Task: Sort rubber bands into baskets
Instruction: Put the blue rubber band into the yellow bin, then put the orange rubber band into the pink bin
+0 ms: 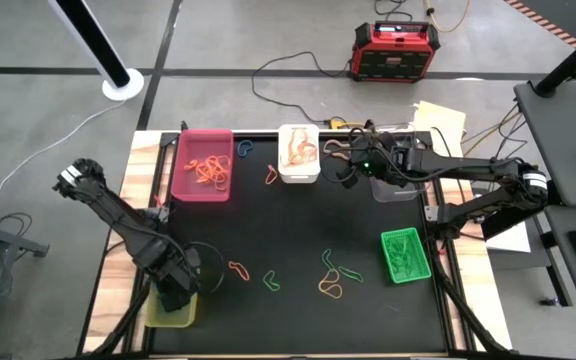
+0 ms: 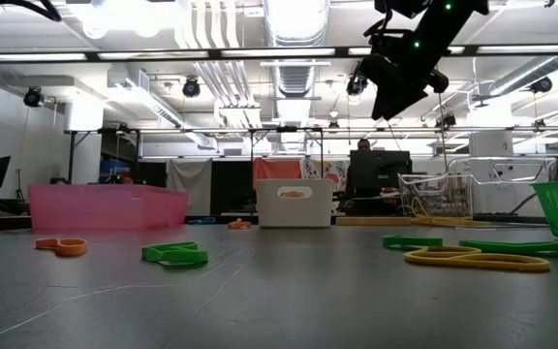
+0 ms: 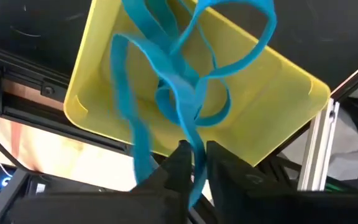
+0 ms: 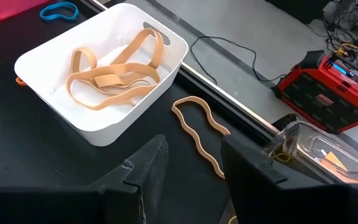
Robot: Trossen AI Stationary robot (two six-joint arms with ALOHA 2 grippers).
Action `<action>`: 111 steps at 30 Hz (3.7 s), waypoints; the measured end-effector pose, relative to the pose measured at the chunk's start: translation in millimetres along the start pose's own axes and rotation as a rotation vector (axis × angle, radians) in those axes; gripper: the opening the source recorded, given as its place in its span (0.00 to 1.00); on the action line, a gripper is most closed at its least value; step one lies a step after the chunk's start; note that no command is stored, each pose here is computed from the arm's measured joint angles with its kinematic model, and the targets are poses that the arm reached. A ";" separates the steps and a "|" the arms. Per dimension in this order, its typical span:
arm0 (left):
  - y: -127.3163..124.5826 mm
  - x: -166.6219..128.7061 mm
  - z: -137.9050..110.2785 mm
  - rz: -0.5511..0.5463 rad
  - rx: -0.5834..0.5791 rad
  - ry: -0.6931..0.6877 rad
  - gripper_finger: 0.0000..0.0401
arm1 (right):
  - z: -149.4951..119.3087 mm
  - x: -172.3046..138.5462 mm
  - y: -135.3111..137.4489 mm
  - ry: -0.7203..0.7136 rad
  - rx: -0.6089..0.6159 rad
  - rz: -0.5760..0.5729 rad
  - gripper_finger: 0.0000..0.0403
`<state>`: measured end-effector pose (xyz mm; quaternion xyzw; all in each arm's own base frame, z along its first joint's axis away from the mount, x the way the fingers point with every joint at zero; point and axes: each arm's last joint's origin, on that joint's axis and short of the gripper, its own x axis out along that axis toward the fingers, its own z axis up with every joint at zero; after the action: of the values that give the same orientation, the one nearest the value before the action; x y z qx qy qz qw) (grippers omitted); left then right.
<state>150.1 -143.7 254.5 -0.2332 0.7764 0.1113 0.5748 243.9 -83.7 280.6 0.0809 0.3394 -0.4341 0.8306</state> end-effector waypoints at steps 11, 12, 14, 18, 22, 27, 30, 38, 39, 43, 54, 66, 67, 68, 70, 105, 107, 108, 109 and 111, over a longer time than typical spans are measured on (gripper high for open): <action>-1.0 0.9 1.4 0.011 0.030 -0.008 0.38 | -0.2 0.0 0.6 0.008 -0.001 0.024 0.37; -1.3 -0.9 2.7 0.011 0.055 -0.029 0.40 | -0.2 0.0 0.6 0.008 -0.001 0.024 0.37; -2.1 -6.6 7.8 0.025 0.107 -0.130 0.43 | -0.2 0.0 0.6 0.008 -0.001 0.024 0.37; 1.0 -27.1 27.5 0.142 0.201 -0.452 0.44 | 1.6 0.0 1.3 -0.009 -0.007 0.030 0.38; 12.7 -50.8 57.5 0.233 0.276 -0.616 0.44 | 3.6 0.0 1.9 -0.027 -0.015 0.036 0.38; 38.8 -72.2 112.3 0.273 0.378 -0.780 0.42 | 3.5 0.0 1.9 -0.027 -0.031 0.035 0.38; 62.8 -80.5 145.7 0.283 0.392 -0.890 0.41 | 3.4 0.0 1.9 -0.026 -0.045 0.035 0.38; 128.3 -73.5 210.2 0.277 0.356 -1.080 0.41 | 3.4 0.0 1.9 -0.026 -0.081 0.034 0.37; 133.1 -70.1 216.4 0.285 0.345 -1.088 0.41 | 3.3 0.0 1.9 -0.026 -0.084 0.034 0.37; 145.1 -50.8 240.2 0.315 0.332 -1.062 0.41 | 3.3 0.0 1.8 -0.026 -0.094 0.034 0.38; 168.2 -4.7 283.5 0.350 0.250 -0.920 0.41 | 3.0 0.2 1.9 -0.025 -0.105 0.033 0.39; 174.2 9.0 296.2 0.326 0.240 -0.911 0.41 | 2.9 0.3 1.9 -0.027 -0.110 0.033 0.39; 174.8 10.0 296.6 0.326 0.238 -0.907 0.41 | 2.9 0.3 1.9 -0.027 -0.110 0.033 0.39; 175.8 11.3 297.3 0.327 0.236 -0.902 0.41 | 2.9 0.3 1.9 -0.027 -0.110 0.033 0.39; 177.8 13.7 299.4 0.324 0.223 -0.901 0.41 | 2.9 0.3 1.9 -0.027 -0.110 0.033 0.39; 180.9 -80.2 154.7 0.361 0.042 -0.900 0.00 | 2.4 0.5 1.8 -0.023 -0.097 0.032 0.39; 185.6 -81.0 138.0 0.414 -0.042 -0.858 0.00 | 2.5 0.5 1.9 -0.024 -0.093 0.033 0.39; 187.5 -80.3 130.9 0.422 -0.073 -0.834 0.00 | 2.6 0.5 1.9 -0.026 -0.091 0.033 0.39; 189.2 -80.1 125.6 0.421 -0.095 -0.823 0.00 | 2.6 0.5 1.9 -0.026 -0.090 0.033 0.39; 191.9 -78.8 118.1 0.418 -0.145 -0.820 0.00 | 2.6 0.5 1.9 -0.026 -0.083 0.034 0.39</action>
<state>173.5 93.1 273.5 -0.0482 0.5057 0.3616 0.7817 246.9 -84.0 282.0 0.0464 0.3451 -0.4066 0.8446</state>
